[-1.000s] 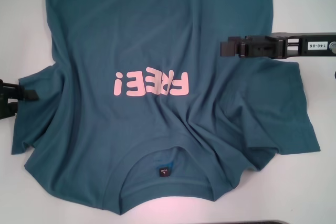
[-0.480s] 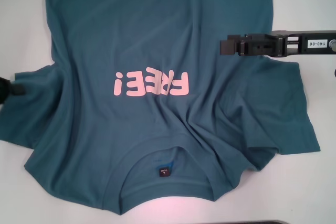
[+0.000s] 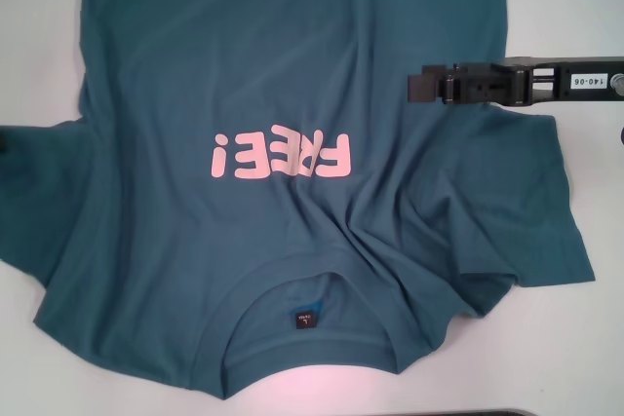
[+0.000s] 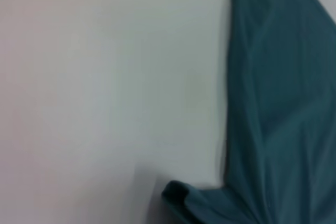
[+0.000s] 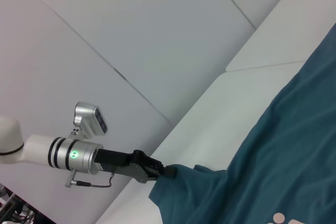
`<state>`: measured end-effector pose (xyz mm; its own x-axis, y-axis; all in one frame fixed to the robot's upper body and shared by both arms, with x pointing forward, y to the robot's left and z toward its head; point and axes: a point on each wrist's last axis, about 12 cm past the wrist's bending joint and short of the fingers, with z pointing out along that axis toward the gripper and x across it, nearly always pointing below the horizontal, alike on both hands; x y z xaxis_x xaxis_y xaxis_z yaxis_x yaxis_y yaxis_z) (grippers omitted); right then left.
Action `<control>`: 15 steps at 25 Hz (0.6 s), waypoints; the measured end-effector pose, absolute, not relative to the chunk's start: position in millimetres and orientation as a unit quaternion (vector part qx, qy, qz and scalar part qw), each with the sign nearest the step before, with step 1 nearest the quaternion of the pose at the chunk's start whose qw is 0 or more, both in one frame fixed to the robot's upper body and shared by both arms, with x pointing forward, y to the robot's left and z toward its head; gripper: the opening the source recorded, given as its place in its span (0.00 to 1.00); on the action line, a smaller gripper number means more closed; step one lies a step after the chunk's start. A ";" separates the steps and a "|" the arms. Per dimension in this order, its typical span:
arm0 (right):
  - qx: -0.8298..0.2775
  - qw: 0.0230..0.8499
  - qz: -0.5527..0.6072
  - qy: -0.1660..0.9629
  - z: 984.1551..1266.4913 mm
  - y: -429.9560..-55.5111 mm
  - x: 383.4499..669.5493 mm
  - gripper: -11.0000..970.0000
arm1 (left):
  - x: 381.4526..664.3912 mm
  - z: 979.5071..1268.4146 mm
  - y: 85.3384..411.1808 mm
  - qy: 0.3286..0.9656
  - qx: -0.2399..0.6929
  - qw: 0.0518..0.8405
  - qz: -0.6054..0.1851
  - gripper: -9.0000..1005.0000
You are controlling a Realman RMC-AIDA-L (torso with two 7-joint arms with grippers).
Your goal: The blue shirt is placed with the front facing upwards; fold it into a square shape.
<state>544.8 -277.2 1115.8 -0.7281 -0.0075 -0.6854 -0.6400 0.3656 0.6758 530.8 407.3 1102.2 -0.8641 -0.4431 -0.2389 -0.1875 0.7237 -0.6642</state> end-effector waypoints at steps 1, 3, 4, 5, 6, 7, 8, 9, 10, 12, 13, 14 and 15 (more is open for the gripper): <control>-0.211 0.303 0.522 0.769 1115.8 -277.3 544.8 0.94 | 530.9 1103.2 408.8 0.909 -0.175 0.194 -0.325 0.03; -0.211 0.303 0.522 0.769 1115.8 -277.3 544.8 0.94 | 530.9 1106.7 413.6 0.911 -0.181 0.196 -0.314 0.03; -0.211 0.303 0.522 0.769 1115.9 -277.3 544.8 0.94 | 530.8 1108.0 415.3 0.911 -0.183 0.198 -0.311 0.03; -0.211 0.303 0.522 0.769 1115.9 -277.4 544.9 0.94 | 530.7 1109.2 417.0 0.911 -0.186 0.200 -0.309 0.03; -0.211 0.303 0.522 0.769 1115.9 -277.4 544.8 0.94 | 530.8 1110.6 418.4 0.911 -0.189 0.203 -0.306 0.03; -0.211 0.303 0.522 0.769 1115.9 -277.4 544.9 0.94 | 531.0 1111.3 419.0 0.910 -0.190 0.204 -0.305 0.03; -0.211 0.303 0.522 0.769 1116.0 -277.4 545.0 0.94 | 531.7 1112.8 420.2 0.910 -0.193 0.208 -0.303 0.03; -0.211 0.303 0.522 0.769 1116.1 -277.3 545.1 0.94 | 532.7 1114.6 421.3 0.909 -0.196 0.212 -0.300 0.03; -0.211 0.303 0.522 0.769 1116.2 -277.2 545.2 0.94 | 533.6 1116.1 421.6 0.908 -0.198 0.216 -0.298 0.03; -0.210 0.302 0.523 0.769 1116.3 -277.1 545.3 0.94 | 535.1 1118.6 420.9 0.907 -0.199 0.221 -0.297 0.03; -0.209 0.301 0.523 0.769 1116.3 -277.1 545.3 0.94 | 536.0 1120.2 419.5 0.907 -0.196 0.220 -0.299 0.03; -0.208 0.301 0.523 0.770 1116.3 -277.3 545.3 0.94 | 536.4 1120.9 417.8 0.908 -0.192 0.217 -0.302 0.03; -0.207 0.300 0.523 0.770 1116.4 -277.5 545.4 0.94 | 537.1 1122.4 415.3 0.909 -0.186 0.212 -0.306 0.03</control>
<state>545.4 -277.5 1116.4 -0.7335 -0.0051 -0.6797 -0.6338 0.3661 0.6813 537.1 415.3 1122.4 -0.8407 -0.4682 -0.2721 -0.2080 0.7431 -0.6360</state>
